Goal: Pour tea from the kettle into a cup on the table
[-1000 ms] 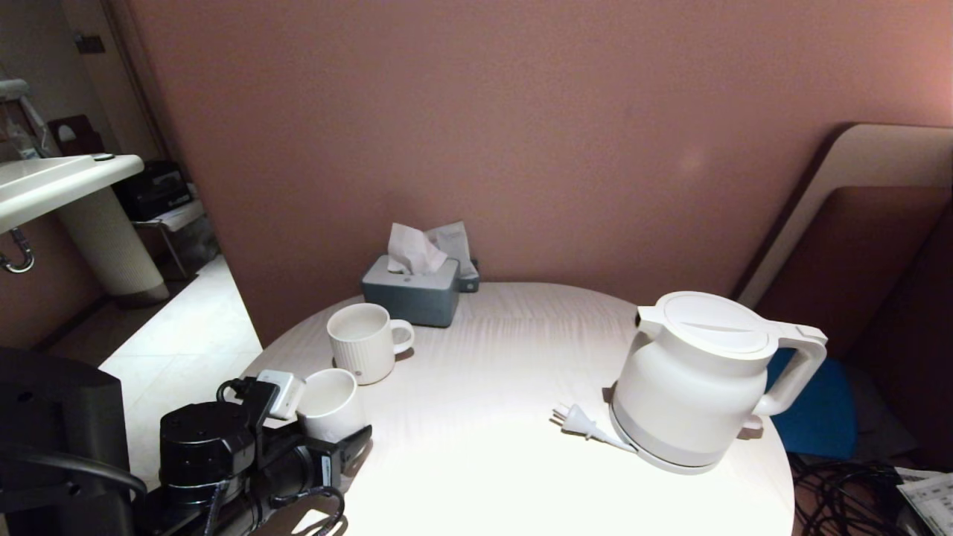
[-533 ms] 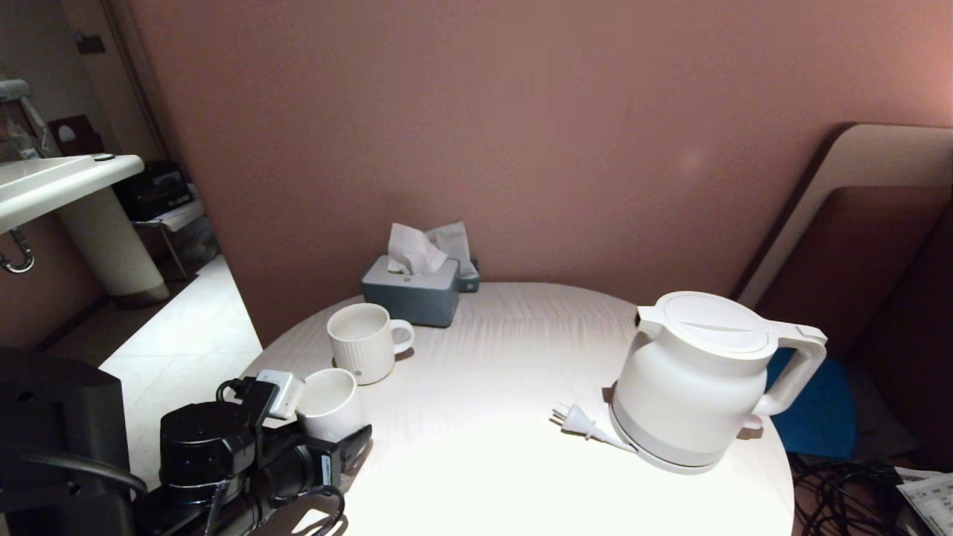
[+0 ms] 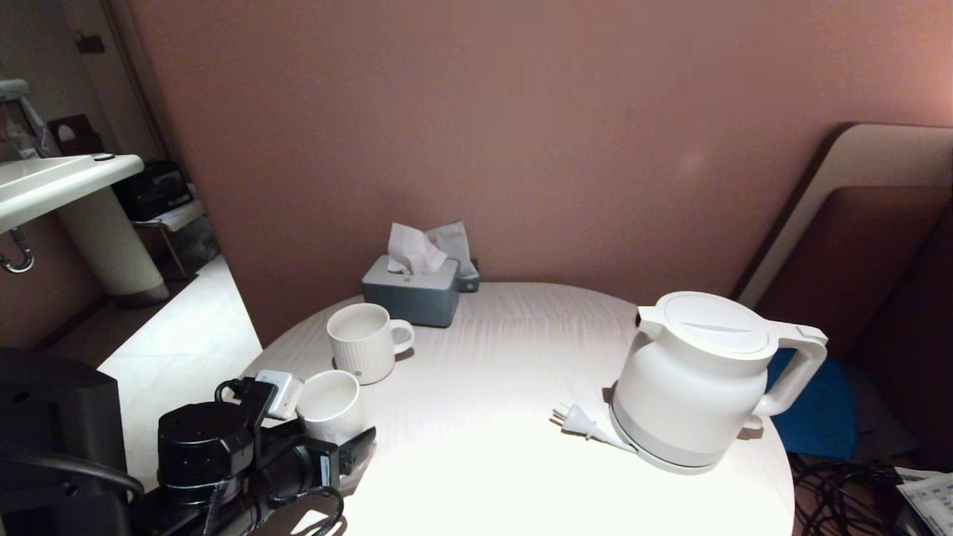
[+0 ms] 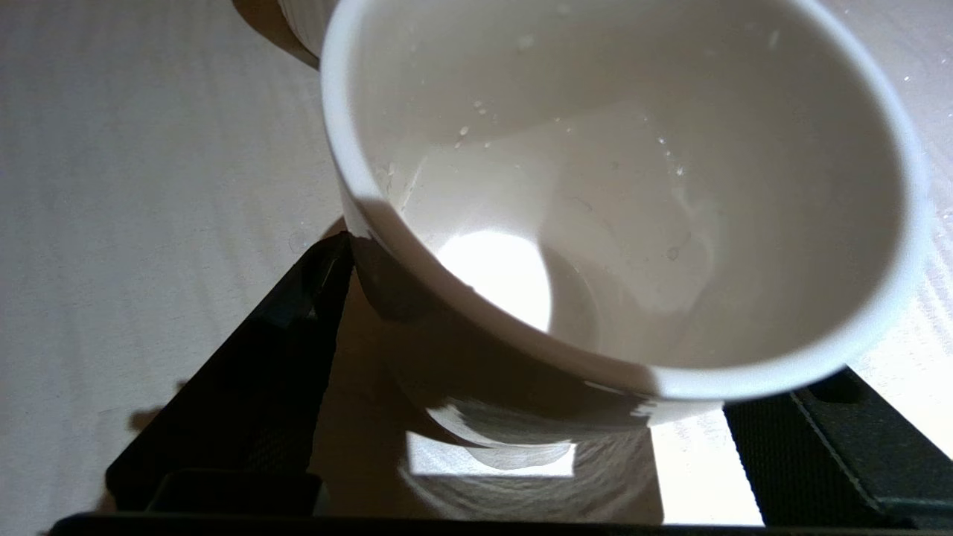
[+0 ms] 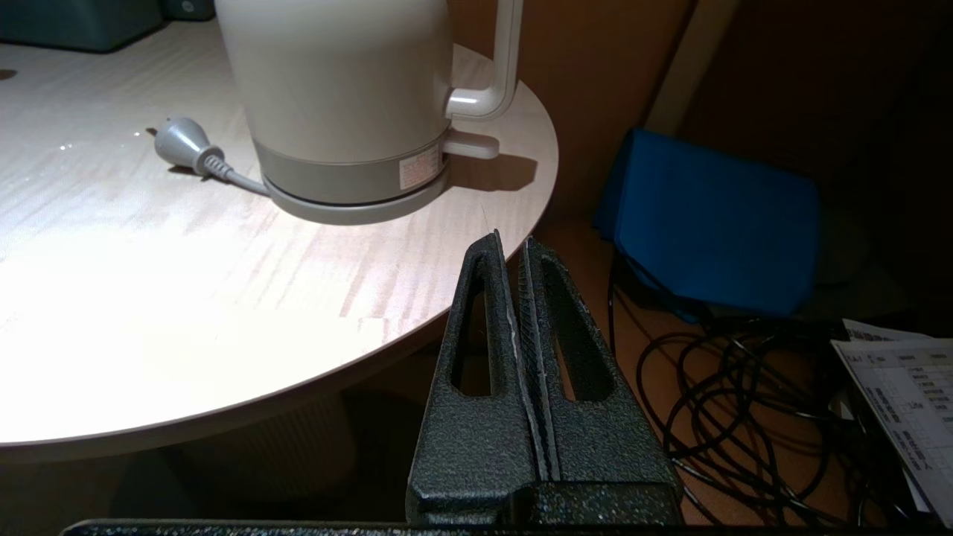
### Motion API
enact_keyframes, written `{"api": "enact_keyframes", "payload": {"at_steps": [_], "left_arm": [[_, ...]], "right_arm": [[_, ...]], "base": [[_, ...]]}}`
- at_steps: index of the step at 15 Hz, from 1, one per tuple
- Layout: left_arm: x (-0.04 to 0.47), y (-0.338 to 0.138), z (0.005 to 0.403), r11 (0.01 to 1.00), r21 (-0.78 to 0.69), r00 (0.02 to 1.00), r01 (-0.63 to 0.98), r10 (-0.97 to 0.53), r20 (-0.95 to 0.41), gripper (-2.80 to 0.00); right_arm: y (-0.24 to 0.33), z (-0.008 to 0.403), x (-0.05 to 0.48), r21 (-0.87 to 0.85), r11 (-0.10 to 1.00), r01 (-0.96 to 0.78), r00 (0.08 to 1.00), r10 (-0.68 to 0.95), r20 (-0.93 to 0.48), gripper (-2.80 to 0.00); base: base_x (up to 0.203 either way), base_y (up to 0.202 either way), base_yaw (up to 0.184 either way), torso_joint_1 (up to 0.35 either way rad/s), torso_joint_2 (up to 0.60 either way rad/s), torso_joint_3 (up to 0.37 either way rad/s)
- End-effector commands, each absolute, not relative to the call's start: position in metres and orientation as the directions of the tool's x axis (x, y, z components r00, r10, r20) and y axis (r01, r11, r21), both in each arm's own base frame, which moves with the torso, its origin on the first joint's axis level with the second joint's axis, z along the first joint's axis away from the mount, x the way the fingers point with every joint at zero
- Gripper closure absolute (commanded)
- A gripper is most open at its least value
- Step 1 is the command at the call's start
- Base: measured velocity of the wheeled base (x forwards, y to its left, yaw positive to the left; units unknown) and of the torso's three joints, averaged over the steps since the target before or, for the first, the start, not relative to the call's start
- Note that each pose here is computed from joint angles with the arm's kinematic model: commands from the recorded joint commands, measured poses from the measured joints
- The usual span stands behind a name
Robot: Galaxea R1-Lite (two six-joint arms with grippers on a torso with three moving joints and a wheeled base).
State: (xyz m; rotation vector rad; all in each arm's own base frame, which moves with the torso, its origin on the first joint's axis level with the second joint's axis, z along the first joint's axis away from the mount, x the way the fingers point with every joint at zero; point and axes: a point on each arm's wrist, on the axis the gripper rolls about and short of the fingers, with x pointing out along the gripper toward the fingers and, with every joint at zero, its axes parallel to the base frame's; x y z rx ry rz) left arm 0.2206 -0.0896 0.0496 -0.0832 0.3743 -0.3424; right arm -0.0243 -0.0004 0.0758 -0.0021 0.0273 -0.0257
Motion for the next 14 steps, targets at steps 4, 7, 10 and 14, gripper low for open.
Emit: {"api": "enact_keyframes", "payload": {"at_steps": [4,7,10,14], "left_arm": [[0.206,-0.083,0.066,0.939,-0.144,0.897,0.314,-0.342,-0.279,-2.80],[0.192,-0.074,0.078,0.951,-0.140,0.923,0.274,-0.301,-0.239,-2.80],[0.178,-0.066,0.101,0.951,-0.179,0.948,0.250,-0.279,-0.156,-2.80],[0.173,-0.063,0.108,0.958,-0.155,0.951,0.241,-0.265,-0.162,-2.80]], "right_arm": [[0.000,0.076,-0.024,-0.004,1.000,0.027,0.999,-0.028,-0.028,0.00],[0.000,0.076,-0.024,-0.004,1.000,0.026,0.999,-0.026,-0.028,0.00],[0.000,0.076,-0.024,-0.003,1.000,0.026,0.999,-0.026,-0.028,0.00],[0.000,0.076,-0.024,-0.002,1.000,0.027,0.999,-0.027,-0.028,0.00]], "base": [[0.000,0.000,0.000,0.000,0.00,0.000],[0.000,0.000,0.000,0.000,0.00,0.000],[0.000,0.000,0.000,0.000,0.00,0.000],[0.000,0.000,0.000,0.000,0.00,0.000]]}}
